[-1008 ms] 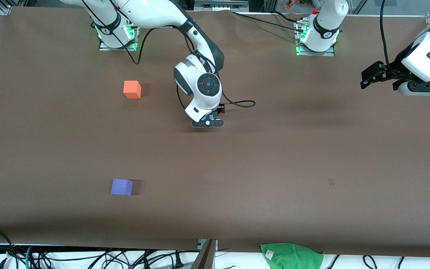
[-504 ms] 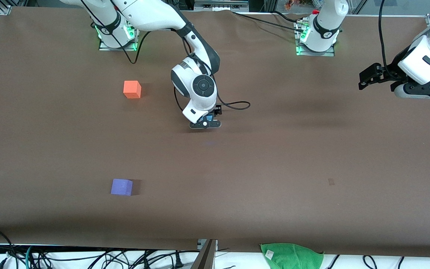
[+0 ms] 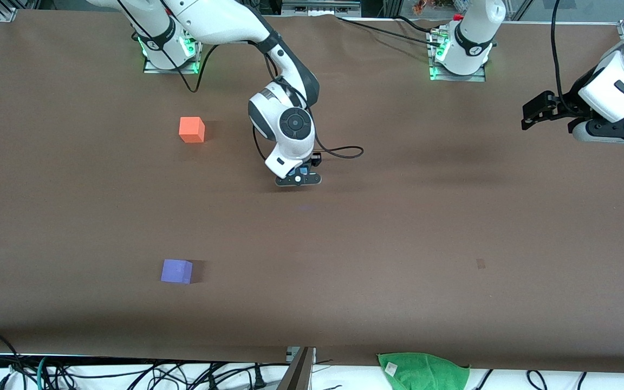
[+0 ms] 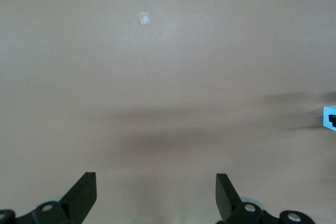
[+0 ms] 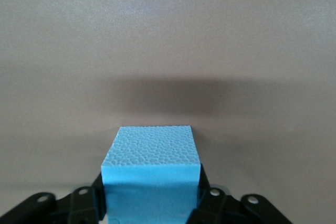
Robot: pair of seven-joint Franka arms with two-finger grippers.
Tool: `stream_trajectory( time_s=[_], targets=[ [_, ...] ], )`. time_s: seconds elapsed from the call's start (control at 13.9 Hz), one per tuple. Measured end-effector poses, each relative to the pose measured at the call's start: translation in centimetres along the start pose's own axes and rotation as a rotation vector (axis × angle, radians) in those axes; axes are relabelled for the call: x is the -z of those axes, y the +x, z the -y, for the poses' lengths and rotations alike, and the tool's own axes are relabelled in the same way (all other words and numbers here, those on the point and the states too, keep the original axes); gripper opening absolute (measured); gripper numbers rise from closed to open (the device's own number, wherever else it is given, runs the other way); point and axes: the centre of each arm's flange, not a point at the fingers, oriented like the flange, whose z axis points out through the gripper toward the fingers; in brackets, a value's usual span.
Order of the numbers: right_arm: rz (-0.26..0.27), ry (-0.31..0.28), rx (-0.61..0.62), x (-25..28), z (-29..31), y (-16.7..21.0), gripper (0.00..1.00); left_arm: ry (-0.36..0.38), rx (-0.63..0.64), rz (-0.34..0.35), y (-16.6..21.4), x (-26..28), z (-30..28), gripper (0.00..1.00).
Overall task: Place blue block between orange and purple blocks
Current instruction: 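Carry the light-blue cube with the right gripper between orange and purple cubes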
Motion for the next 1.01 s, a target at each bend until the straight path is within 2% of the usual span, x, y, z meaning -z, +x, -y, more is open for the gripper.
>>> stream_trajectory(
  time_s=[0.22,0.43,0.72,0.86,1.01],
  targets=[
    [-0.011,0.010,0.000,1.0,0.1,0.1,0.56,0.000,-0.018,0.002,0.1,-0.1,0.1,1.00],
    [0.000,-0.007,-0.001,6.1,-2.7,1.2,0.56,0.000,-0.029,0.005,0.2,-0.2,0.1,1.00],
    [-0.010,-0.027,-0.055,14.9,-13.5,4.7,0.56,0.000,-0.031,0.007,0.2,-0.3,0.1,1.00],
    [-0.001,-0.042,-0.051,15.9,-20.5,5.9,0.56,0.000,-0.031,0.007,0.2,-0.3,0.1,1.00],
    [0.025,-0.055,-0.047,14.1,-27.2,6.9,0.56,0.000,-0.031,0.008,0.2,-0.3,0.1,1.00]
  ],
)
